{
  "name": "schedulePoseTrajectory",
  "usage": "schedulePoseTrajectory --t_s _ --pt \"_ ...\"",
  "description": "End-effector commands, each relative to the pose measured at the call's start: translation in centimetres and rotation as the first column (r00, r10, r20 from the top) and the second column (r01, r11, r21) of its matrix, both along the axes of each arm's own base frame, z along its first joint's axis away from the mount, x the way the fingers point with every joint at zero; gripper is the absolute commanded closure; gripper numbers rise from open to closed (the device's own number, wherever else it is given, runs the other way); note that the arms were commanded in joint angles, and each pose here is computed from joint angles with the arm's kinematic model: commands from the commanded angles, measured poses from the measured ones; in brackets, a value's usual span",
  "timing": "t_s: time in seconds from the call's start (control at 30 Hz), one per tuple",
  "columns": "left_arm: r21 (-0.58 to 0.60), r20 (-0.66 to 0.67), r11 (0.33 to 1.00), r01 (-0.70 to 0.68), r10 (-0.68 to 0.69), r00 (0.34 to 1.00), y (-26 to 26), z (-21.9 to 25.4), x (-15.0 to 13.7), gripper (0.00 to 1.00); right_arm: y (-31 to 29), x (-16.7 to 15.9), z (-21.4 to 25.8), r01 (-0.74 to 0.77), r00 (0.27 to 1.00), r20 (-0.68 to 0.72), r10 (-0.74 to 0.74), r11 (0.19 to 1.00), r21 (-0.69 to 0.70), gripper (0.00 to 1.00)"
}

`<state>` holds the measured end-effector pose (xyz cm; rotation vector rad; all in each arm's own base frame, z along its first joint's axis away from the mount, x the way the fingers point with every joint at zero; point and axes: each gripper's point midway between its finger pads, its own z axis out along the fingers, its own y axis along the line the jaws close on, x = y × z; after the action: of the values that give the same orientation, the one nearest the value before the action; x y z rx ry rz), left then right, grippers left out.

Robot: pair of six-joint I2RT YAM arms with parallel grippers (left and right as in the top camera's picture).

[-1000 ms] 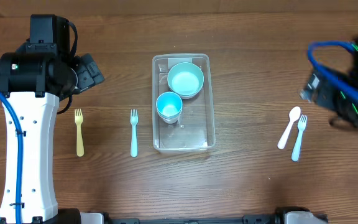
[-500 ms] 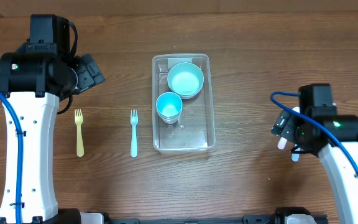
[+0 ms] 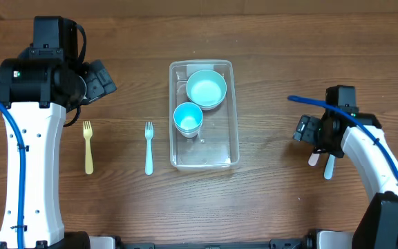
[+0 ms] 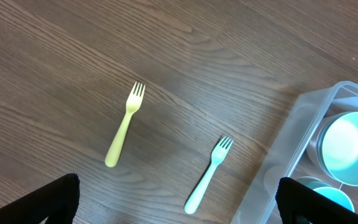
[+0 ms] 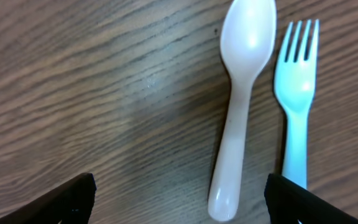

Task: Pack container
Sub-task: 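Lower the right gripper and grasp the white spoon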

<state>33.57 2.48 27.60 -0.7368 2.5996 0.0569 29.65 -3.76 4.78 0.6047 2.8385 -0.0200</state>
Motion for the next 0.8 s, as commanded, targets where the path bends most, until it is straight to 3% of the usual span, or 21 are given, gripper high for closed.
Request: schedulePoseTrajectory --t_s 0.0,0.1,0.2,0.33,0.57,0.77 --pt "-0.006 0.01 1.0 -0.012 0.012 1.0 0.0 0.3 0.2 0.0 -0.6 -0.8 -1.5 -0.023 1.0 -0.006 0.023 0.999 -0.037 0.1" --pt "-0.006 0.01 1.0 -0.012 0.012 1.0 0.0 0.2 0.2 0.0 -1.5 -1.0 -2.5 0.019 1.0 0.012 -0.019 0.999 -0.036 0.1" --pt "-0.006 0.01 1.0 -0.012 0.012 1.0 0.0 0.3 0.2 0.0 -3.2 -1.4 -3.3 0.076 0.997 0.035 -0.076 0.997 -0.016 0.0" --pt "-0.006 0.01 1.0 -0.012 0.012 1.0 0.0 0.3 0.2 0.0 -3.2 -0.9 -4.5 0.048 0.992 0.113 -0.051 0.998 0.031 0.0" --pt "-0.006 0.01 1.0 -0.012 0.012 1.0 0.0 0.3 0.2 0.0 -4.2 0.1 -4.2 0.042 0.988 0.153 -0.037 0.999 -0.026 0.06" --pt "-0.006 0.01 1.0 -0.012 0.012 1.0 0.0 0.3 0.2 0.0 -4.2 -0.1 -5.8 0.012 0.994 0.111 -0.008 0.999 -0.033 0.07"
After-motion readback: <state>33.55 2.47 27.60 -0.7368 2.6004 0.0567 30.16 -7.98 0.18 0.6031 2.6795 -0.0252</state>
